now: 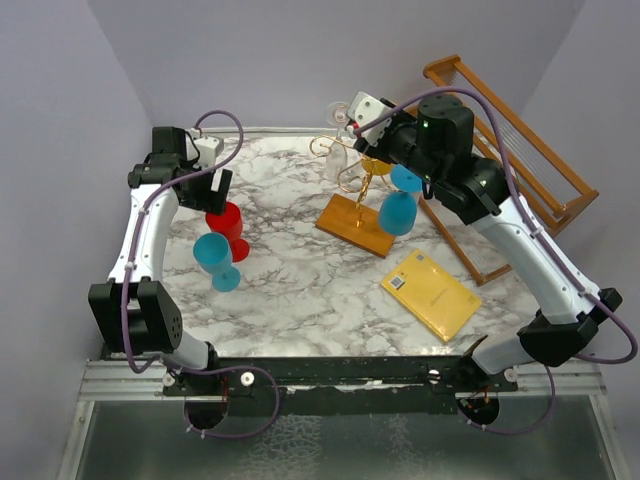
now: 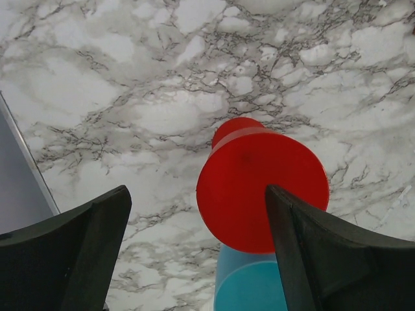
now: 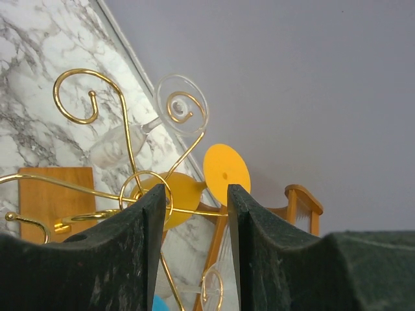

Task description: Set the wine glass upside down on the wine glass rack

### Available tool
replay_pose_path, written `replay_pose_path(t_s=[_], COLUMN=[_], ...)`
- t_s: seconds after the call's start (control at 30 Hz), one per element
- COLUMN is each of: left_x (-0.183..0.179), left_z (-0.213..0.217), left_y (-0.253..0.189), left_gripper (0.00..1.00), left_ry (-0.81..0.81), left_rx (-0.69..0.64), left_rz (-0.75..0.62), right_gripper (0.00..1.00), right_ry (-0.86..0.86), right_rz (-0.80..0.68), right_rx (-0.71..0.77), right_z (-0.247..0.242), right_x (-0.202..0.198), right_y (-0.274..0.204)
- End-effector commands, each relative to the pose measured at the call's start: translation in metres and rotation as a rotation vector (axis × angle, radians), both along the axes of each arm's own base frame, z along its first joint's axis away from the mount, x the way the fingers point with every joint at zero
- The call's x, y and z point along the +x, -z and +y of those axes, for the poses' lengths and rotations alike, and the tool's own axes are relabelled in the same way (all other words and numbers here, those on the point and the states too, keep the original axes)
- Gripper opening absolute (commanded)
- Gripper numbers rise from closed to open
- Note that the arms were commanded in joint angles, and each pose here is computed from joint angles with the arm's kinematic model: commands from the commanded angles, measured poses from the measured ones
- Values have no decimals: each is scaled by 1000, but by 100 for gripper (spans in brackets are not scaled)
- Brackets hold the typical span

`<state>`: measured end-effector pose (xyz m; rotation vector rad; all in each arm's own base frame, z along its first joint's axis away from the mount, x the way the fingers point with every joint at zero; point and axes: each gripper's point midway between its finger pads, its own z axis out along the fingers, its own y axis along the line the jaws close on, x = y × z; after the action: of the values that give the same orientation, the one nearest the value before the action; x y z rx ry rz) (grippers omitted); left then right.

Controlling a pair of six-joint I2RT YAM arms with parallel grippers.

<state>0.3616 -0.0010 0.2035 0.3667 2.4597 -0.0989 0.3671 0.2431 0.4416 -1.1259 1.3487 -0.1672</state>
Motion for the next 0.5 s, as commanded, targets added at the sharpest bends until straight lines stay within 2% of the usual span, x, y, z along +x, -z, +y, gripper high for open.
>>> replay_pose_path(t_s=[0.0, 0.33, 0.47], left_x=[-9, -9, -6], left_z=[-3, -4, -8], left_y=[16, 39, 45], left_gripper=[84, 60, 47], left_ry=[58, 88, 95], left_rx=[-1, -7, -28], left_rz=[60, 121, 124], right_gripper=[43, 44, 44], right_ry=[-43, -30, -22], right_rz=[42, 67, 78], right_rx=[77, 112, 115], right_z=[-4, -22, -28], right_x=[-15, -16, -14], right_y=[-12, -11, -7])
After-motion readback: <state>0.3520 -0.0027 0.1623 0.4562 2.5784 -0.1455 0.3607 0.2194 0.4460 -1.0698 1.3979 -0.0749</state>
